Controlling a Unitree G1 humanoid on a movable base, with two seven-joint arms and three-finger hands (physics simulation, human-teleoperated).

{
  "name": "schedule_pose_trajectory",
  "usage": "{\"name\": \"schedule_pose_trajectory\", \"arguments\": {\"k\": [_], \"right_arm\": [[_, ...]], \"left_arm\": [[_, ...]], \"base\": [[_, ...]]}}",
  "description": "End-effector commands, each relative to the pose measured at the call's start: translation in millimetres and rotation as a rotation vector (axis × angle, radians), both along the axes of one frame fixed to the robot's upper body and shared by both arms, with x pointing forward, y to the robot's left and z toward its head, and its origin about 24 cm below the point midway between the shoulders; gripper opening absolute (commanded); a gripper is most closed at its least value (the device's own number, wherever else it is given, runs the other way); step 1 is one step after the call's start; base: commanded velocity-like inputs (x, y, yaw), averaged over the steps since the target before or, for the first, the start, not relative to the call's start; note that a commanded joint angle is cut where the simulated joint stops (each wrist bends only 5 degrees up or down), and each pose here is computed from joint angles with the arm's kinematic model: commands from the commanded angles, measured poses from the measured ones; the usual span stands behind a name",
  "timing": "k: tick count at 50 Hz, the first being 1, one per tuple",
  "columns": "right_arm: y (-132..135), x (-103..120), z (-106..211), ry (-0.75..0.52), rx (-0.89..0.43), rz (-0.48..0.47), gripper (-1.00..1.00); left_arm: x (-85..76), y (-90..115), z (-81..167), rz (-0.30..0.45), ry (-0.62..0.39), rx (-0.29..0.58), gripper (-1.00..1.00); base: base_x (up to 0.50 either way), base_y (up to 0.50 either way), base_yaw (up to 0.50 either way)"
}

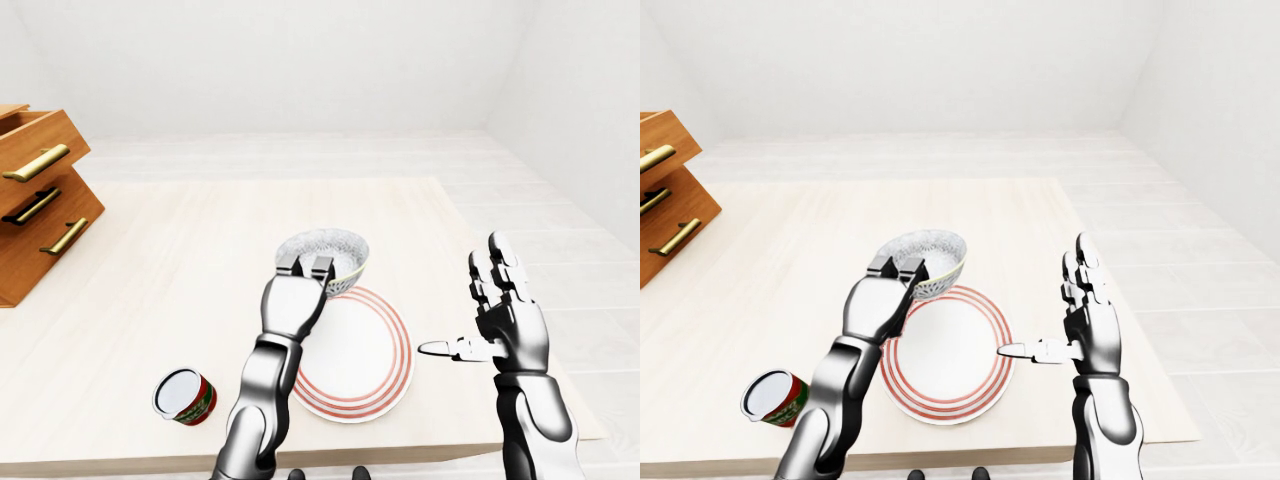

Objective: Put the bowl on the plate.

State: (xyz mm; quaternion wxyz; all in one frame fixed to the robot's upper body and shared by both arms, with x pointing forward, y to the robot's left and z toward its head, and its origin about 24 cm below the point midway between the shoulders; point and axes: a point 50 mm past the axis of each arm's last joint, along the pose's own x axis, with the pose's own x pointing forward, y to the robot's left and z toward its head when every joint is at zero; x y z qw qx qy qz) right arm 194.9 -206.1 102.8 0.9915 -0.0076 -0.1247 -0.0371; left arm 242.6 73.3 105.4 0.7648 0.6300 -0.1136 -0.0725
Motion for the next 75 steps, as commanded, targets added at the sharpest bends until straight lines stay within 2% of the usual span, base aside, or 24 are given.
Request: {"name": "schedule_pose_trajectory", "arguments": {"k": [1, 8, 19, 41, 55, 59, 75], "right_arm": [[-3, 1, -3, 0.006, 0.007, -0.001, 1.0], [-4, 0, -3, 0.004, 0.006, -0.002, 1.0], [-6, -1, -1, 0.001, 0.01, -0.005, 1.0], [-7, -3, 1, -0.004, 0.012, -0.008, 1.0], [-7, -3, 0, -0.002, 0.012, -0.006, 1.0], [-7, -2, -1, 0.0, 0.012, -0.004, 1.0], [-6, -2, -2, 0.001, 0.008, -0.004, 1.0]], "left_arm": [[-11.9, -16, -4, -0.04, -0.05, -0.008, -1.0], [-14.2, -21, -10, -0.052, -0.057, 0.003, -1.0], [-37.7, -30, -20, -0.102, -0.073, 0.032, -1.0], [-53.0, -36, -34, -0.152, -0.057, 0.034, -1.0], [-71.0, -38, -48, -0.19, -0.057, 0.042, -1.0], [-70.8, -37, -47, -0.188, -0.095, 0.049, -1.0], [-77.8, -36, -52, -0.205, -0.062, 0.047, -1.0]], "base": [[0.0, 0.0, 0.0], [0.0, 0.0, 0.0], [0.0, 0.0, 0.0], [0.0, 0.0, 0.0], [0.0, 0.0, 0.0], [0.0, 0.0, 0.0], [0.0, 0.0, 0.0]]}}
